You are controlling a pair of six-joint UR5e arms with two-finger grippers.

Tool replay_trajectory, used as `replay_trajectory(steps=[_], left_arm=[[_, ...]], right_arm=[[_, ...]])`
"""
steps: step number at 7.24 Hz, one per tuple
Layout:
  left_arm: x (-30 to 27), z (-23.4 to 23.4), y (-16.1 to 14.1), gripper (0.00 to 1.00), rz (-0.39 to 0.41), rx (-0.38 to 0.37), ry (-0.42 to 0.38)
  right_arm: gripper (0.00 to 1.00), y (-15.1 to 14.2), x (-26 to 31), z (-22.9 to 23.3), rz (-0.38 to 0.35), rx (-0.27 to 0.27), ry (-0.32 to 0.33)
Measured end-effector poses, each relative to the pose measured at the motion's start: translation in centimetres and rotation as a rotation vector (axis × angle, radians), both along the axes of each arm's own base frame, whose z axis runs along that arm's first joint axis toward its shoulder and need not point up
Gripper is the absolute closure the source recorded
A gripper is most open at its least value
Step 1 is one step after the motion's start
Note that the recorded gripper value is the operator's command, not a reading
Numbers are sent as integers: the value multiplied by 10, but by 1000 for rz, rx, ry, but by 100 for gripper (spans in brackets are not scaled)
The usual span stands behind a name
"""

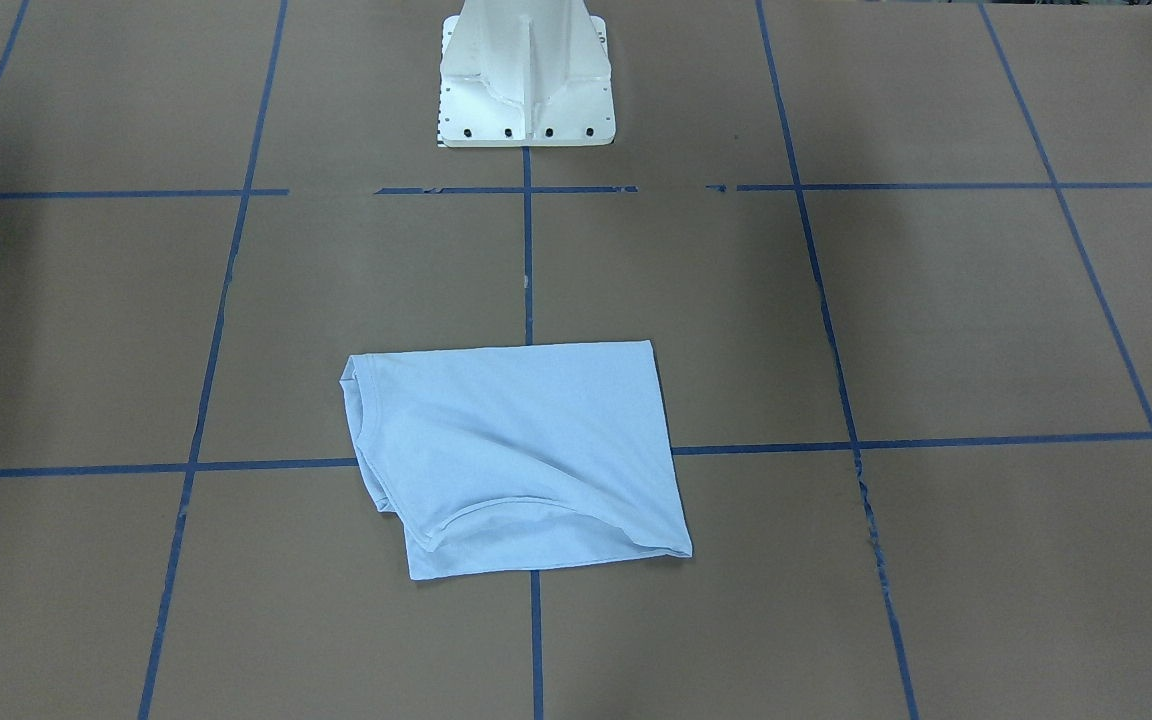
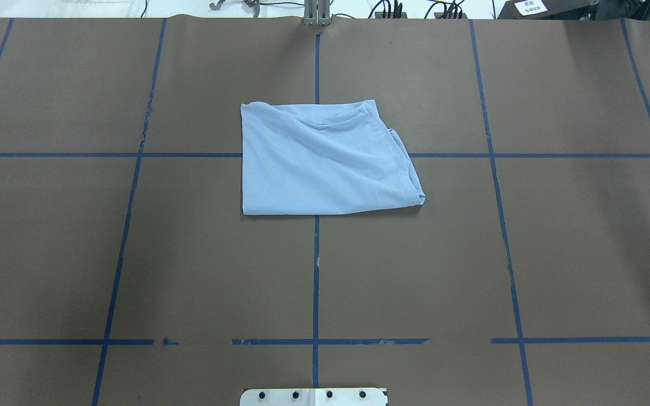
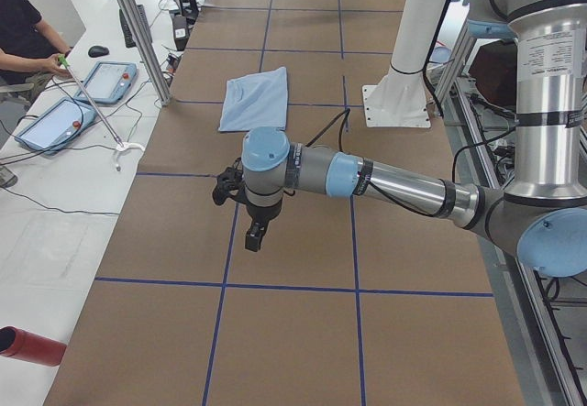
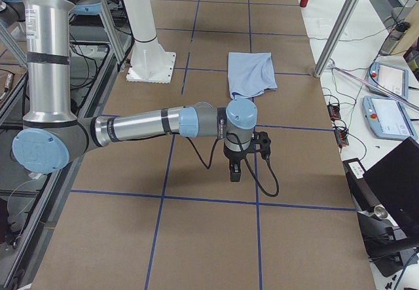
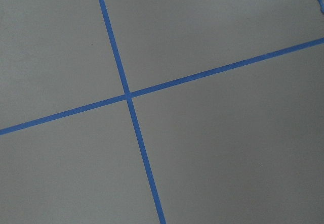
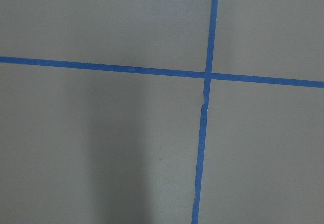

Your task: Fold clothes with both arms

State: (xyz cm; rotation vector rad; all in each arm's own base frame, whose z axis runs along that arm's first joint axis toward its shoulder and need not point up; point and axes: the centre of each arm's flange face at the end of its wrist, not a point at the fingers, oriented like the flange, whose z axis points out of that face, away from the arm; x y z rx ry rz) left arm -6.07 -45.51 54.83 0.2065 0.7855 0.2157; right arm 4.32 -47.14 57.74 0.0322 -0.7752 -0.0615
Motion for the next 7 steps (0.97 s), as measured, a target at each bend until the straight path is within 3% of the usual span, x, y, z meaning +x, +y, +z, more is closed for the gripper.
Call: replay_trajectory(steps=[4, 7], left_arm=[[2, 47, -19, 0, 9, -78, 3], [2, 52, -23, 0, 9, -81, 7]], right_arm=[[0, 0, -1, 19, -1, -40, -9], [0, 4, -1, 27, -1, -57, -2]])
